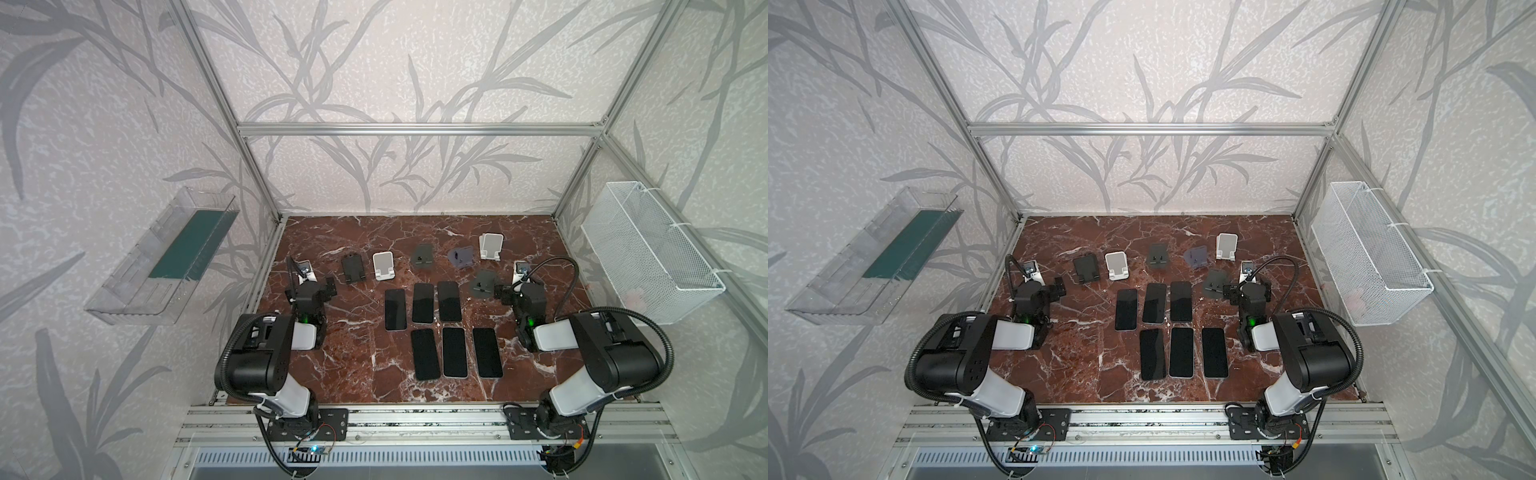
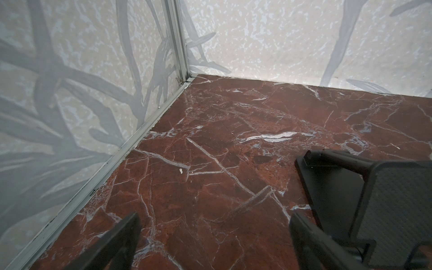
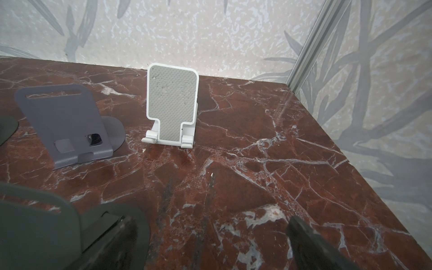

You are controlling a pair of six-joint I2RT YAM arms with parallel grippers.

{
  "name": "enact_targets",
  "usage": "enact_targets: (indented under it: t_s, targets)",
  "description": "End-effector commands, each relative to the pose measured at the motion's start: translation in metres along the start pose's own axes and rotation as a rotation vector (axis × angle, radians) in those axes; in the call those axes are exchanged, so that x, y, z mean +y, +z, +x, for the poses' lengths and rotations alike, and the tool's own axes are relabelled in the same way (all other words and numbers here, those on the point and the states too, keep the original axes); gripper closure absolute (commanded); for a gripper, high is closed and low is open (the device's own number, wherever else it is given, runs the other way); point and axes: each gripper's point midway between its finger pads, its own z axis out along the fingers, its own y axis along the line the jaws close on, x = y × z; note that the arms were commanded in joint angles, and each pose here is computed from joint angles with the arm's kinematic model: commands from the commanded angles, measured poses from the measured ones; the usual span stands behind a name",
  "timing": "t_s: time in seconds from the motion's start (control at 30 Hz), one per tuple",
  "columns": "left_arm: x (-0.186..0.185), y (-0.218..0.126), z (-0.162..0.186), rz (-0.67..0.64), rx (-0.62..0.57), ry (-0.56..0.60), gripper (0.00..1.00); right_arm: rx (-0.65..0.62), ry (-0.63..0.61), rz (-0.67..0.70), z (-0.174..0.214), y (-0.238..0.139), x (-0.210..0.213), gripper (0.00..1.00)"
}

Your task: Remove the phone from the phone stand

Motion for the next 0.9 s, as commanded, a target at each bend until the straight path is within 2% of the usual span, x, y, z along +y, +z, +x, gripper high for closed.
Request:
enact_targets:
  t_s: [0.0, 0.87]
  targets:
    - [-0.001, 0.000, -0.001, 0.000, -0.002, 0.003, 0.01, -0.022, 0.020, -0.002, -0.008, -0.001, 0.000, 0.01]
    - [-0.001, 0.000, -0.001, 0.000, -0.001, 0.003, 0.01, -0.021, -0.019, -0.038, -0.009, 0.000, 0.010, 0.01]
